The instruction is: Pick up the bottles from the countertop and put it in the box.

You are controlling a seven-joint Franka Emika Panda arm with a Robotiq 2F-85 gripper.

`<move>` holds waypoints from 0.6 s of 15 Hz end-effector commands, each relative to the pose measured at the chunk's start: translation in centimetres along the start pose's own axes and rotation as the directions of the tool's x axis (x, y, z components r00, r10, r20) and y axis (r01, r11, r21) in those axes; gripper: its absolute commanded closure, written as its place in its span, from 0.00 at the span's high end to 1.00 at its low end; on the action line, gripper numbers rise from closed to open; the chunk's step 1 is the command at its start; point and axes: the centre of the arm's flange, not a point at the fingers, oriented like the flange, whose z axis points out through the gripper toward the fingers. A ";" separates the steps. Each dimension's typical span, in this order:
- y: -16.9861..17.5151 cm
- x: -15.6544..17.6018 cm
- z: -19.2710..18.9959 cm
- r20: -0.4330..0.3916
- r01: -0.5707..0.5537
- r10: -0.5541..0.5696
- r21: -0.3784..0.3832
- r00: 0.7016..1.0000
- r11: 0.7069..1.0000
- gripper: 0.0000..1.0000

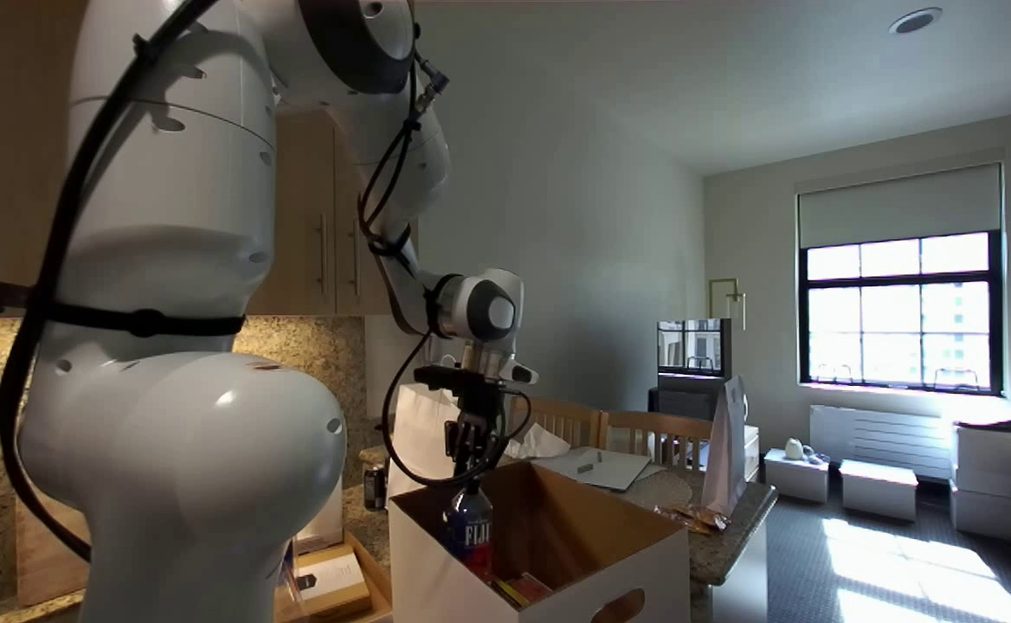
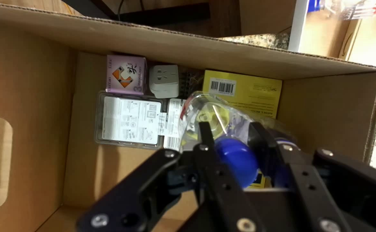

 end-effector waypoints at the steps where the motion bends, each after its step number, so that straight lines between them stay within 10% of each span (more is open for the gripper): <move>1: 0.1 0.0 -0.6 -0.006 -0.040 0.040 -0.013 0.999 0.999 0.11; 9: 0.0 0.0 0.7 0.023 -0.022 0.022 0.005 1.000 1.000 0.11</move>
